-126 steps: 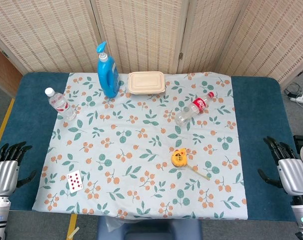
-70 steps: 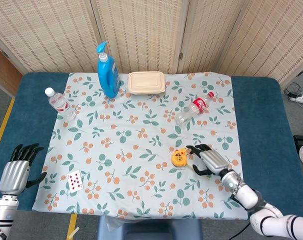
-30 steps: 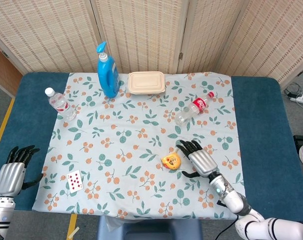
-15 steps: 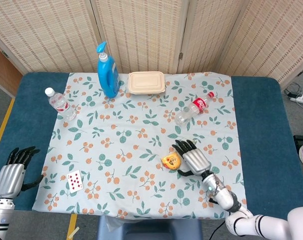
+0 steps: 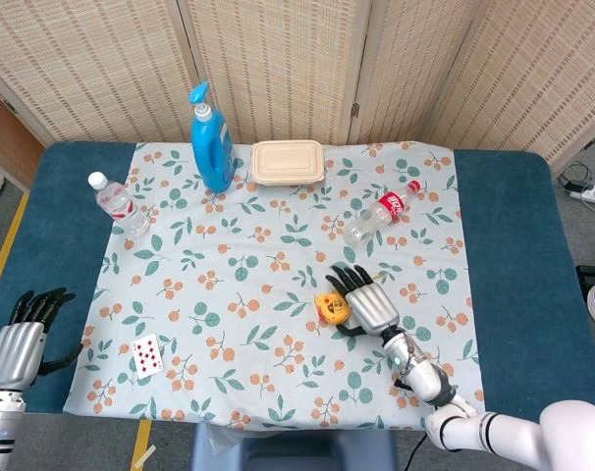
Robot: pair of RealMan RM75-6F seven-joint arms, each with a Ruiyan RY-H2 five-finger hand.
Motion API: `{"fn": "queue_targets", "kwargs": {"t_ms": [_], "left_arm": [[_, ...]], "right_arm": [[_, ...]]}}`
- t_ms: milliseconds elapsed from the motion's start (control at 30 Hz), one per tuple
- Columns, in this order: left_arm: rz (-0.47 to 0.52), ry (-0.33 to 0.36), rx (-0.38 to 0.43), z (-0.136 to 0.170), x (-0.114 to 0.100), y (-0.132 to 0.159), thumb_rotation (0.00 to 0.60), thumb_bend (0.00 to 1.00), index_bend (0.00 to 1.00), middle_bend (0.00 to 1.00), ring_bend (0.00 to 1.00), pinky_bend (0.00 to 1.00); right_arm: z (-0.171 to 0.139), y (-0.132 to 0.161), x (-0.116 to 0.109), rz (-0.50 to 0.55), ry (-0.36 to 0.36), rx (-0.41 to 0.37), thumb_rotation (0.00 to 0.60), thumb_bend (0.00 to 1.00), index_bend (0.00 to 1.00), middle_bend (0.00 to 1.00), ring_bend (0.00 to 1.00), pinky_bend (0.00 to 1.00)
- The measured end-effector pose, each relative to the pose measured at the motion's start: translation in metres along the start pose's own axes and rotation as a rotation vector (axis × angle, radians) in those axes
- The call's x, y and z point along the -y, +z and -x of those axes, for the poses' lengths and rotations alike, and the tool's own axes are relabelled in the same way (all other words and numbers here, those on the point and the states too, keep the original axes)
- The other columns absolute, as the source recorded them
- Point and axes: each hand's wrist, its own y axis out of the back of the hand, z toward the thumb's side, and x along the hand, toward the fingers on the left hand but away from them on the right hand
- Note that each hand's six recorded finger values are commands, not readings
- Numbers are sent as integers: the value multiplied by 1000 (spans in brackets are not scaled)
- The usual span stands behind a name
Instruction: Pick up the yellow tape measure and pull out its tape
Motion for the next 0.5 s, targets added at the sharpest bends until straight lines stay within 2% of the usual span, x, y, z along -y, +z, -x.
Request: {"fn": "queue_targets", "kwargs": {"t_ms": [233,500], "left_arm": [[0,-4,-8,1,1,-4,600,296,208,159,154,0],[-5,-10,-16,1,3,-6,600,297,208,159,154,0]], "right_arm": [[19,-1,-24,6,-78,28,450,315,0,0,0,0],[49,-12,-52,0,-123,92,448,315,0,0,0,0]]}}
